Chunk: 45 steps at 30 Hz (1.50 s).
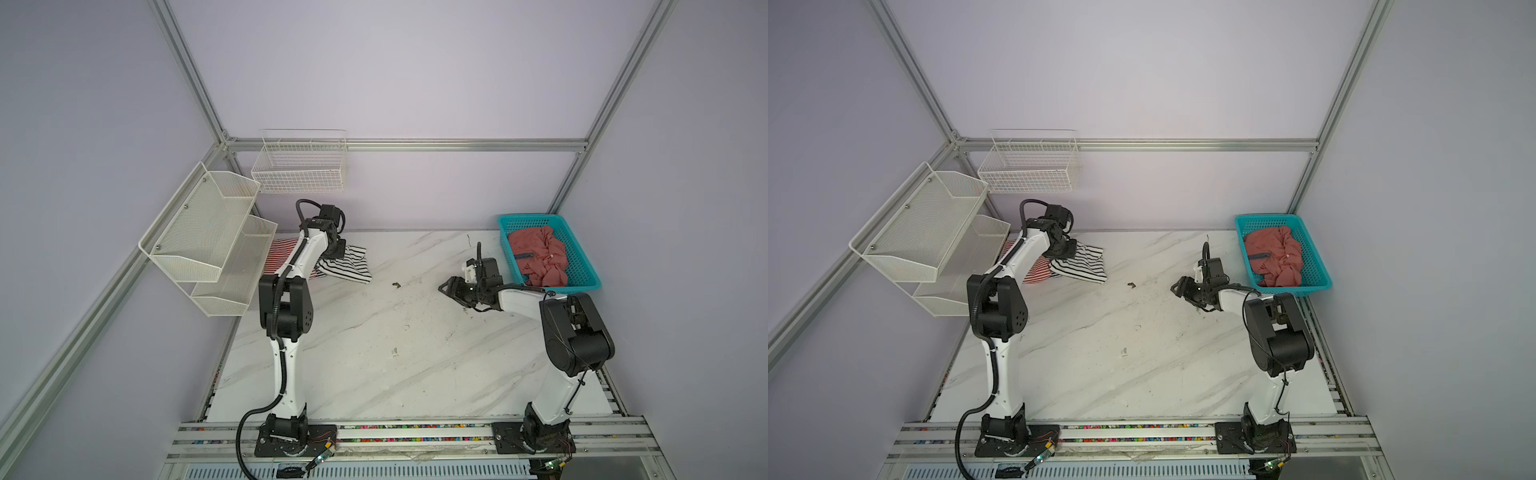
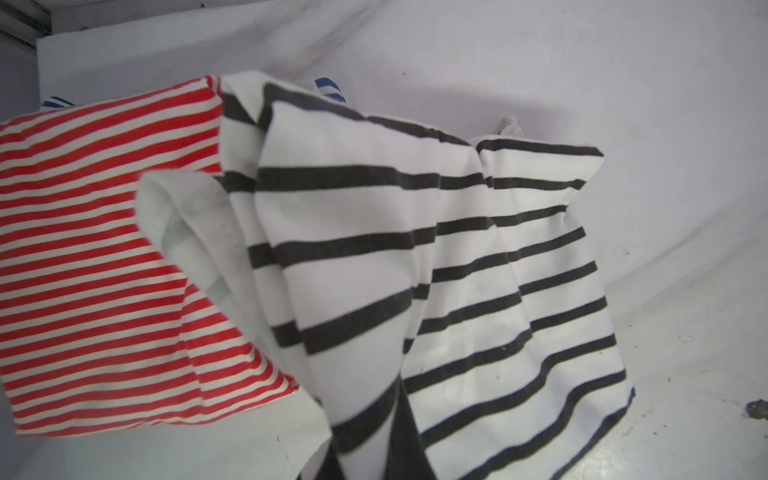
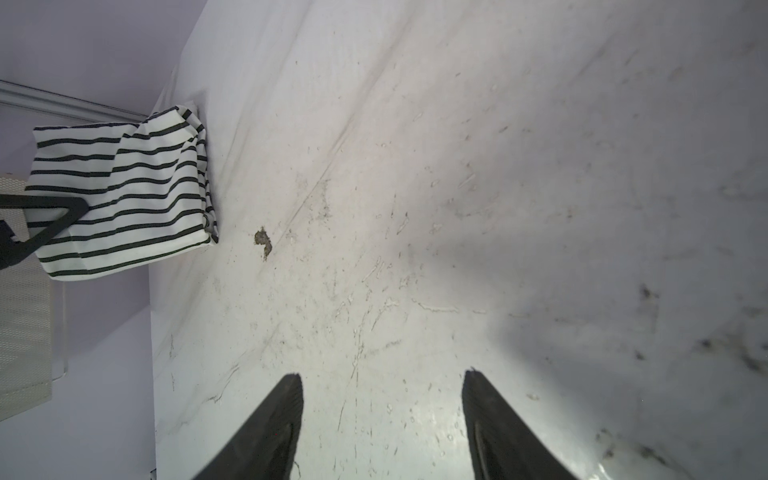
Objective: Fold and stack the tank tops
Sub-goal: 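Lower the black-white striped bundle onto the striped stack and open the left gripper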
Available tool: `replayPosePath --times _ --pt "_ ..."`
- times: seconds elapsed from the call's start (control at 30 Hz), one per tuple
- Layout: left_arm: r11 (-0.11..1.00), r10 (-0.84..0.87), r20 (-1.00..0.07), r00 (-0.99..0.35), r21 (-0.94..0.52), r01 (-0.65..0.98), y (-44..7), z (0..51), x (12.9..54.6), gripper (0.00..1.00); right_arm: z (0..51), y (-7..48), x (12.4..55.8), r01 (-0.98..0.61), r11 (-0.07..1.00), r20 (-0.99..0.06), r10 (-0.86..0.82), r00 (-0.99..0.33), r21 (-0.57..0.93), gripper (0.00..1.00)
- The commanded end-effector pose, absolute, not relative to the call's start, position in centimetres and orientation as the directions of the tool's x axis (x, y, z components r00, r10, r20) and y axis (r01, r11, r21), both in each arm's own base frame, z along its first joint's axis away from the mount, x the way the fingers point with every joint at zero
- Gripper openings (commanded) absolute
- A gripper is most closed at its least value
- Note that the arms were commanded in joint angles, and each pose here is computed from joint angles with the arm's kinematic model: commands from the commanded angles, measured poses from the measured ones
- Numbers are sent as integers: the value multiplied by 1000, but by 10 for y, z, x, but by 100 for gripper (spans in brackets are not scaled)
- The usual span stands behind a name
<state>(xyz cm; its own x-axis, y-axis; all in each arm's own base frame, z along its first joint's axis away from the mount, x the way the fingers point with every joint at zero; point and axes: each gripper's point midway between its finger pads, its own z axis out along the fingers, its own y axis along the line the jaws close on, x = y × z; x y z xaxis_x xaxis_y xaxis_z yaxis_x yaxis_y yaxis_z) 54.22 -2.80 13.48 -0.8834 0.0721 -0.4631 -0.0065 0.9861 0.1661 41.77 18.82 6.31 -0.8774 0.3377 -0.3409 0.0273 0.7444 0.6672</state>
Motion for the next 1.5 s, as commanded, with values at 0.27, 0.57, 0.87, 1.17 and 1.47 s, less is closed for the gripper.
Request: replayPosePath --times 0.27,0.57,0.87,1.17,1.47 --pt "967 74 -654 -752 230 -105 11 250 543 0 53 193 417 30 728 -320 337 -885 685 64" --pt "964 45 -686 -727 221 -148 30 270 534 0 49 194 417 28 725 -316 335 -888 688 64" --pt "960 23 -695 -718 215 -178 48 277 530 0 47 193 416 31 727 -314 334 -889 686 63" --pt "955 -13 -691 -723 206 -214 74 267 528 0 44 194 417 35 728 -308 333 -891 685 64" --pt "952 -53 -655 -754 195 -237 101 226 539 0 43 192 415 46 733 -303 336 -892 679 63"
